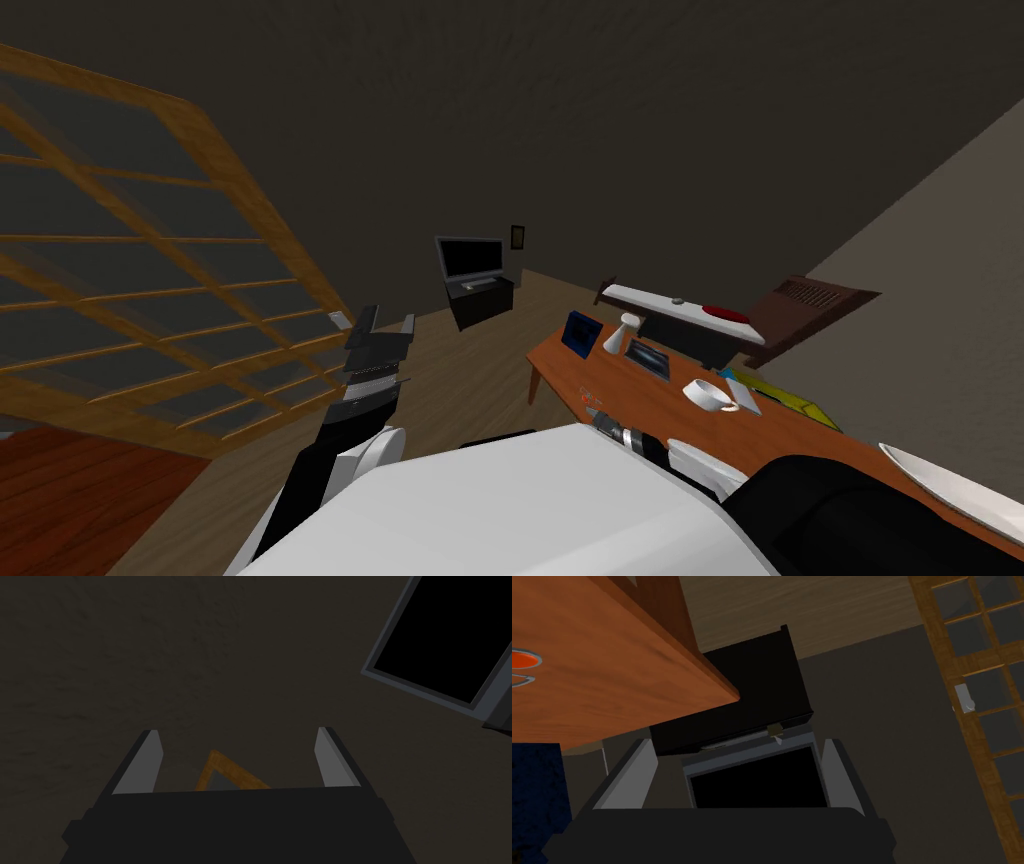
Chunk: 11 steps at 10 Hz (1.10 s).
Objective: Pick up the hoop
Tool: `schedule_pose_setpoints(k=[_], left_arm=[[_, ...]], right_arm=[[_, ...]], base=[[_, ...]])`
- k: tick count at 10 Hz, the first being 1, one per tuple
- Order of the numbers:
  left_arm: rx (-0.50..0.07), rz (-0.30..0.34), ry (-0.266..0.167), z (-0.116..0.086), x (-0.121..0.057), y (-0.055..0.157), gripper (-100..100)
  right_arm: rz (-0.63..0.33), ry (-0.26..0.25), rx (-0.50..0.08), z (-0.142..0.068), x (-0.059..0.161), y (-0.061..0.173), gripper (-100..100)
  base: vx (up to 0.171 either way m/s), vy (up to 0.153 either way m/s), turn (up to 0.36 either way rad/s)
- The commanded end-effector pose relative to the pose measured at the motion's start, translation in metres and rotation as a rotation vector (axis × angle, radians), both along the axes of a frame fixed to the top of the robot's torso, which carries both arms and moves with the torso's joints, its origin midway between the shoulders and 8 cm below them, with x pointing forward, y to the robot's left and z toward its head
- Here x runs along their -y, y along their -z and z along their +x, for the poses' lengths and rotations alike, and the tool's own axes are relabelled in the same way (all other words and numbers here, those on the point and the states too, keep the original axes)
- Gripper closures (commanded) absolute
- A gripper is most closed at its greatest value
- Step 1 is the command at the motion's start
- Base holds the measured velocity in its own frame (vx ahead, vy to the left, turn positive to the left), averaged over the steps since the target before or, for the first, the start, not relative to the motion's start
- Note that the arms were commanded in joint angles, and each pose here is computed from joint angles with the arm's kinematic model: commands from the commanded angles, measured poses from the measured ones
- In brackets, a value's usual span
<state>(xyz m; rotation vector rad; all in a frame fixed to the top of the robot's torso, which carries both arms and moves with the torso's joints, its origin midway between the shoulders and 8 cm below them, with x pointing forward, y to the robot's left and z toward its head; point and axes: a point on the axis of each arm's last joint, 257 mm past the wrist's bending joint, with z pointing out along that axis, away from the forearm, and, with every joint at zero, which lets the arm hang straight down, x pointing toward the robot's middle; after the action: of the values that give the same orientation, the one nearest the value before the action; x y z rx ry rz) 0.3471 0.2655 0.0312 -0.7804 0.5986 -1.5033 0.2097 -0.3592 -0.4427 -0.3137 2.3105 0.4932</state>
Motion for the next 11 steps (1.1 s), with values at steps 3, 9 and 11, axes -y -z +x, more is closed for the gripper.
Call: schedule_pose_setpoints(k=[3,9,11], left_arm=[[0.0,0.0,0.0,0.0,0.0,0.0,0],[0.0,0.0,0.0,0.0,0.0,0.0,0],[0.0,0.0,0.0,0.0,0.0,0.0,0]], right_arm=[[-0.098,-0.042,-0.076,-0.029,0.031,0.022,-100],[-0.321,-0.153,-0.27,-0.112,0.108,0.059,-100],[-0.365,-0.183,-0.319,-0.135,0.124,0.066,-100]], base=[[0.104,0.012,0.111],[0.095,0.005,0.132],[0.118,-0.003,0.131]])
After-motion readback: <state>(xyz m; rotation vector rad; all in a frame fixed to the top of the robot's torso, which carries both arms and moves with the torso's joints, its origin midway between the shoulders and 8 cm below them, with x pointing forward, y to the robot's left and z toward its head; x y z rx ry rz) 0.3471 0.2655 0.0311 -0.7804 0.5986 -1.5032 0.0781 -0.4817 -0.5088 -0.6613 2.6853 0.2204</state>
